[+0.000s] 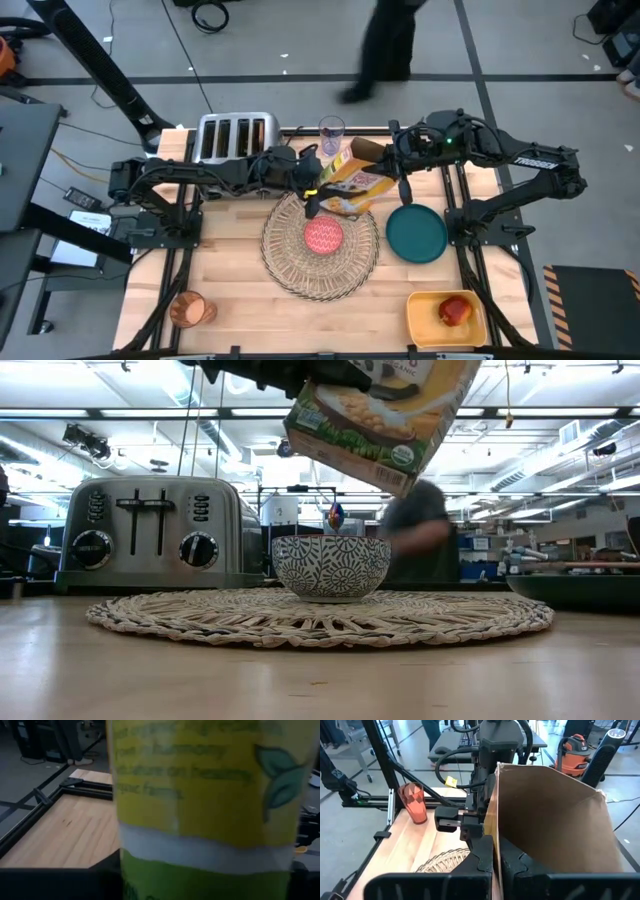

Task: Arrange a breakfast setting
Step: Pour the cereal into the red bowl

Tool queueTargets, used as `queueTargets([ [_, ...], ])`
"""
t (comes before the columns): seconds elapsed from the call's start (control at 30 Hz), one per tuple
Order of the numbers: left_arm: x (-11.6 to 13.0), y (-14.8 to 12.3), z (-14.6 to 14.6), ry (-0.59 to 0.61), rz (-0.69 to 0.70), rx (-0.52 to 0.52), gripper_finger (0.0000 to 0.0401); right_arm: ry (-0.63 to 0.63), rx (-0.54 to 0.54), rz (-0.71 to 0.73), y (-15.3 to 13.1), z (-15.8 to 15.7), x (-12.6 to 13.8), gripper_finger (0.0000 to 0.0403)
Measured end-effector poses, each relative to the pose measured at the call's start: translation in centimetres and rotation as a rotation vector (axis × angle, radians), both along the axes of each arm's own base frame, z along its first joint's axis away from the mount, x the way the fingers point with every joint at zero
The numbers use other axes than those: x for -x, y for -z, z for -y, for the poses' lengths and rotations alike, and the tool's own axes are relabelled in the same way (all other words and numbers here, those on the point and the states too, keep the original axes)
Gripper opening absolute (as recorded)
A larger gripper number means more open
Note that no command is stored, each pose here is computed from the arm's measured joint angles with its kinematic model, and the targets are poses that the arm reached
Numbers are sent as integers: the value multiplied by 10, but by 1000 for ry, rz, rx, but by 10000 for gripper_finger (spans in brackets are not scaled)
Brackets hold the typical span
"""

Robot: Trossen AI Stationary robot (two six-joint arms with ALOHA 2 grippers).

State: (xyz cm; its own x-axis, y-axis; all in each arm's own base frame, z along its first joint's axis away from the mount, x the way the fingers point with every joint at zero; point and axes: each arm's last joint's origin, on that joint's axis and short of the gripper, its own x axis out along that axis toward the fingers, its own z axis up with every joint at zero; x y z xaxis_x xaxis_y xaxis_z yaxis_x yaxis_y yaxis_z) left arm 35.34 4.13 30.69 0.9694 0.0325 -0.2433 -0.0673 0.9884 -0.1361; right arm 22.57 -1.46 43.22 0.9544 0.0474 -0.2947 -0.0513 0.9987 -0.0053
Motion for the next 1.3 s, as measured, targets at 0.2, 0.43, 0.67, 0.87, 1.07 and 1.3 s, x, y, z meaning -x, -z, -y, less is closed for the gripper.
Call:
queueTargets([
  [0.2, 0, 0, 0, -4, 2, -1, 106, 62, -32, 3, -1, 1, 0, 51],
  [0.43, 6, -10, 0, -9, 24, 1, 97, 73, -12, 196, -23, 1, 9, 133],
  [0.67, 28, -51, -2, -34, 104, -17, 96, 211, 123, 564, -70, 1, 70, 218],
  [0.87, 64, -98, -1, -83, 273, -42, 96, 330, 104, 524, -62, 2, 101, 259],
  [1.07, 98, -139, 2, -121, 479, -63, 96, 334, -16, 425, -8, 5, 75, 260],
  [1.3, 120, -166, 5, -122, 708, -80, 95, 257, -96, 600, 53, 6, 19, 275],
])
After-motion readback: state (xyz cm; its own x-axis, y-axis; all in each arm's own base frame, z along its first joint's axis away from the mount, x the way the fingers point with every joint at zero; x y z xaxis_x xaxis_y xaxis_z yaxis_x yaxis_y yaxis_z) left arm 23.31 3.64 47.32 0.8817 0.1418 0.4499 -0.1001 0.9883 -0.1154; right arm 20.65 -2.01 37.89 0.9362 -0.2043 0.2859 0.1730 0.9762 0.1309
